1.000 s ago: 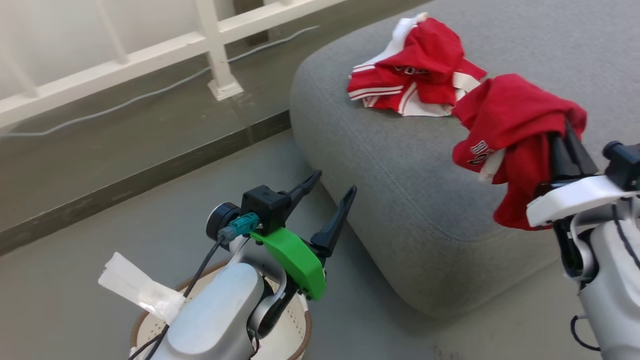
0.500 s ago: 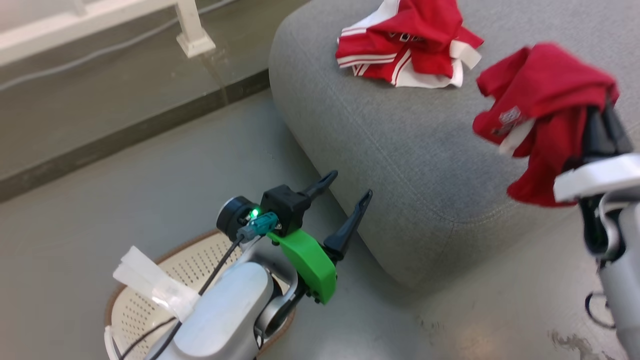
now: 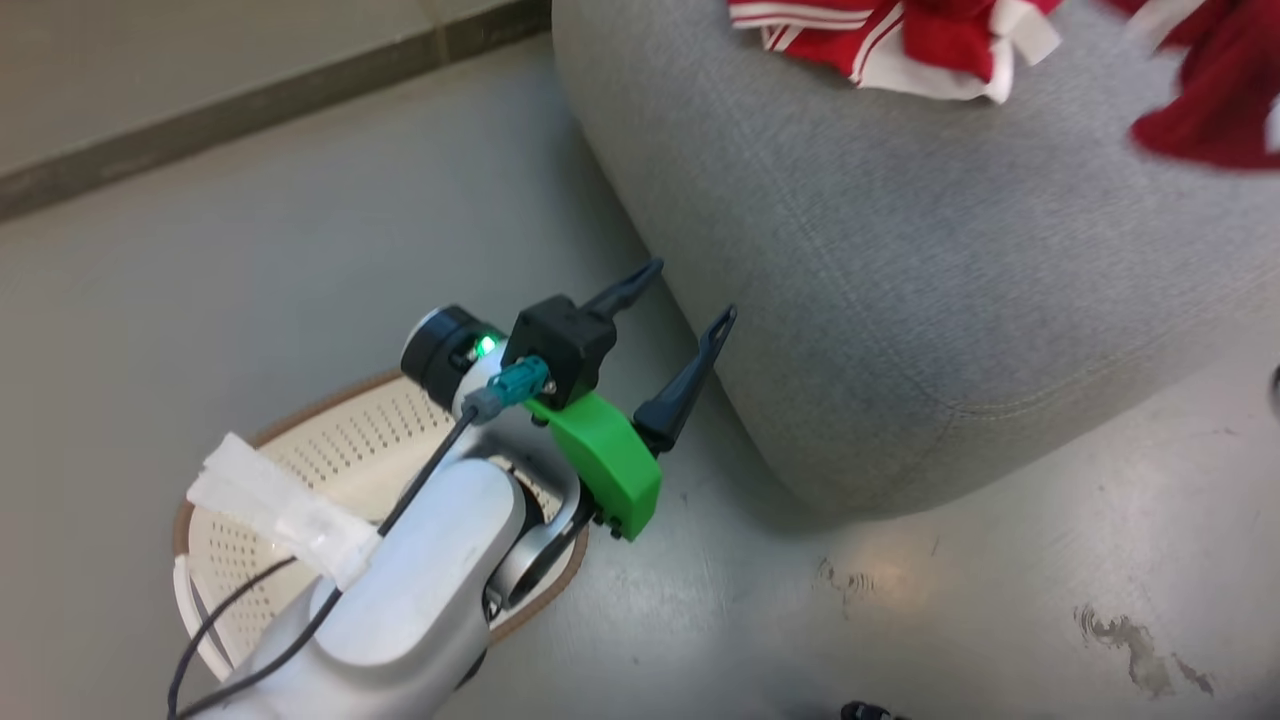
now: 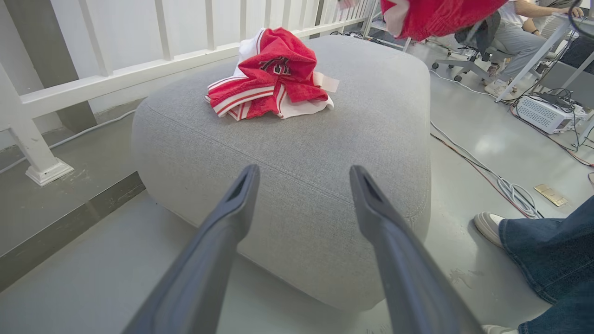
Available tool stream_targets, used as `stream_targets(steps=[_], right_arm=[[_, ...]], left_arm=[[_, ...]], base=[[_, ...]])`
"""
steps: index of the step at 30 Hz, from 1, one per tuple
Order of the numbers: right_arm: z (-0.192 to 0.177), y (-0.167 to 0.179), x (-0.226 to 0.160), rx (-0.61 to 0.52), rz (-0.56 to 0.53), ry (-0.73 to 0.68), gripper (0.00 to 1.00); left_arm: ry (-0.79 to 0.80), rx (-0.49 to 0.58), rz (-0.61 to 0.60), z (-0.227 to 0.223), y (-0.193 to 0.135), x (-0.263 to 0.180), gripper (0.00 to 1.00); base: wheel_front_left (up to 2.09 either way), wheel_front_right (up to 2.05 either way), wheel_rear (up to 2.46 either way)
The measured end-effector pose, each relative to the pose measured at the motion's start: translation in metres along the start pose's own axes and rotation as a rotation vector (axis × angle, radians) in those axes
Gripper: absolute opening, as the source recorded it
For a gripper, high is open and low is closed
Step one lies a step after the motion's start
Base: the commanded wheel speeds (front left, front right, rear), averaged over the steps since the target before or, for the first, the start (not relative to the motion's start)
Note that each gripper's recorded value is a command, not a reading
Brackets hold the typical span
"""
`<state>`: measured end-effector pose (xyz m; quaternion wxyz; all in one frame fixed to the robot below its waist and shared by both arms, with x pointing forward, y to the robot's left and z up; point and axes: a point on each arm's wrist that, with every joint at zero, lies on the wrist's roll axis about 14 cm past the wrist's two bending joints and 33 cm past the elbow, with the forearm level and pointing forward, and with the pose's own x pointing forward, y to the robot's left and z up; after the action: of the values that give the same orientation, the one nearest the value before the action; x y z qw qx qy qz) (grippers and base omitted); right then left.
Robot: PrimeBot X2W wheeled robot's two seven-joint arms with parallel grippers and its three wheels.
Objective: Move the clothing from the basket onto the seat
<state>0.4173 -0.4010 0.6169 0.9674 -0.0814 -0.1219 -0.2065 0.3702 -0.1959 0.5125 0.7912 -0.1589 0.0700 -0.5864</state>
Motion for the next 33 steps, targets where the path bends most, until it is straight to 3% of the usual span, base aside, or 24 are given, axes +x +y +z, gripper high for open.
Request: stream_targets(steps=[6,11,23,29,33], right_arm=[[0.029,-0.004,0.056,-0.049,-0.021,-0.090,0.00],[0.024,0.006,0.089,-0.060,-0.015,-0.104,0.00],[-0.072,0.066,0.129,-0.014,0.018,0.050,0.00],[-0.142,0.089,0.115,-0.002,0.027,0.210,0.00],[-0.170,0.089,0.104,-0.011,0.015,0.285,0.00]], left_arm=[[-0.014,-0.002,0.020,0.002,0.026,0.000,1.00],[-0.033,0.001,0.049,0.005,0.049,-0.004,1.00],[-0.007,-0.014,0.159,-0.016,0.104,-0.029,1.00],[0.033,-0.034,0.193,-0.039,0.124,-0.038,1.00],[0.037,-0.048,0.194,-0.045,0.127,-0.038,1.00]], base=[[0.00,0.00,0.00],[0.00,0.00,0.00],[0.00,0.00,0.00],[0.00,0.00,0.00],[0.00,0.00,0.00]])
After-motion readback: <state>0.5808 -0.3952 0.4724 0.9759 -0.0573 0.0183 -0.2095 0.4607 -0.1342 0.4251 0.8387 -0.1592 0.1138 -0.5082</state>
